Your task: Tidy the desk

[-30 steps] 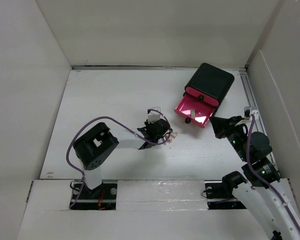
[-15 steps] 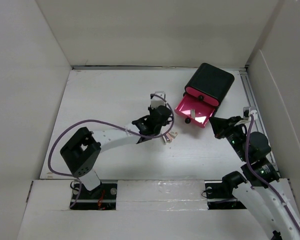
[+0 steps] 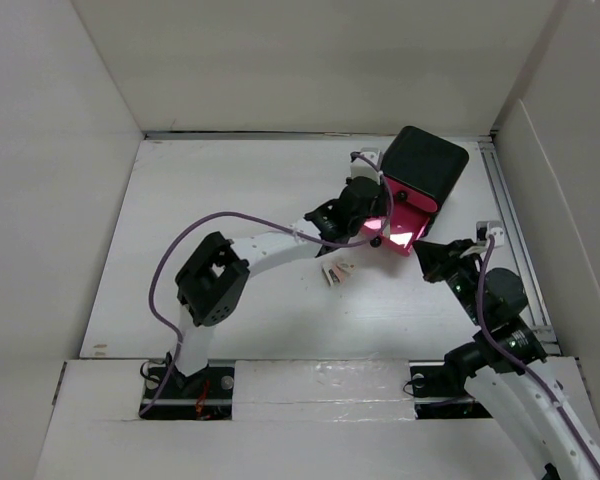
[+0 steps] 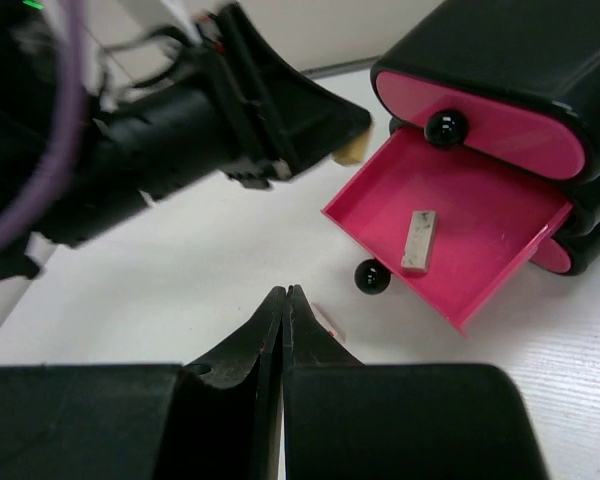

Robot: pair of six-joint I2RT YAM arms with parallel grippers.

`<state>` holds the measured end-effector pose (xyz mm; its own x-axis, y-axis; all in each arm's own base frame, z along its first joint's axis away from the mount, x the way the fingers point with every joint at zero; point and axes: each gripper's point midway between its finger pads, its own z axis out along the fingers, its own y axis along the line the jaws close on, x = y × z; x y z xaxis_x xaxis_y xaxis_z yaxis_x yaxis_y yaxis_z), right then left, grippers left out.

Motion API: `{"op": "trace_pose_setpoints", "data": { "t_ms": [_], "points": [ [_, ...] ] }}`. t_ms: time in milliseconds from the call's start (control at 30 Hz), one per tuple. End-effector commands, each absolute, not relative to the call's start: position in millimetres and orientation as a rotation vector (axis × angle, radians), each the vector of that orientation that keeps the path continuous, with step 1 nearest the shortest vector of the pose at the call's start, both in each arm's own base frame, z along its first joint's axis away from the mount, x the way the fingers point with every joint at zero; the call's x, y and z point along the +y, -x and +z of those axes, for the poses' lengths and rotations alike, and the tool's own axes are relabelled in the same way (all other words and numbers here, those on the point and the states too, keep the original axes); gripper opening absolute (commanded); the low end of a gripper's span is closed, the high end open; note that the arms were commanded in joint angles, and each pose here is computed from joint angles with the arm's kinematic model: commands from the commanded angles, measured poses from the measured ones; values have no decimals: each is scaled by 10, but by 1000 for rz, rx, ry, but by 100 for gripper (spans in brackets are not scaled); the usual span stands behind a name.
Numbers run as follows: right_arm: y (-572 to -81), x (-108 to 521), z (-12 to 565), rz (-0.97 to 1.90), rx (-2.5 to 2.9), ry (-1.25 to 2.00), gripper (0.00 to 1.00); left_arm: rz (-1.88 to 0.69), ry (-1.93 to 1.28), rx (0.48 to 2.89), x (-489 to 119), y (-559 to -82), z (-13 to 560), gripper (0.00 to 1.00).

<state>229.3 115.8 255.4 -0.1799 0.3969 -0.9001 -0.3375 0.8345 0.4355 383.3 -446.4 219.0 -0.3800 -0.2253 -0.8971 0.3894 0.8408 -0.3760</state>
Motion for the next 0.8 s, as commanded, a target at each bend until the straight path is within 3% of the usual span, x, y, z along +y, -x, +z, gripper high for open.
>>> {"op": "trace_pose_setpoints", "data": {
  "t_ms": [0,167,200,233,500,667,767],
  "points": [
    [-2270,1109,2853,668,1505,-67,2,-736,-165,1802,-4691,-3911,2429,2],
    [-2256,1084,2845,644,1528,-68,2,-737,-189,1834,-4810,-3952,2232,6],
    [-2262,1080,2849,641,1528,-69,3,-729,-192,1841,-4816,-3960,2180,16],
    [-2262,1080,2849,641,1528,-69,3,-729,-192,1841,-4816,-3960,2180,16],
    [-2286,1076,2832,633,1536,-75,3,-718,-208,1843,-4794,-3946,2136,45],
    [-2303,1072,2822,626,1540,-79,3,-704,-181,1811,-4600,-3873,2281,47],
    [-2319,1076,2804,622,1548,-80,3,-714,-154,1777,-4394,-3758,2406,39]
  ]
}}
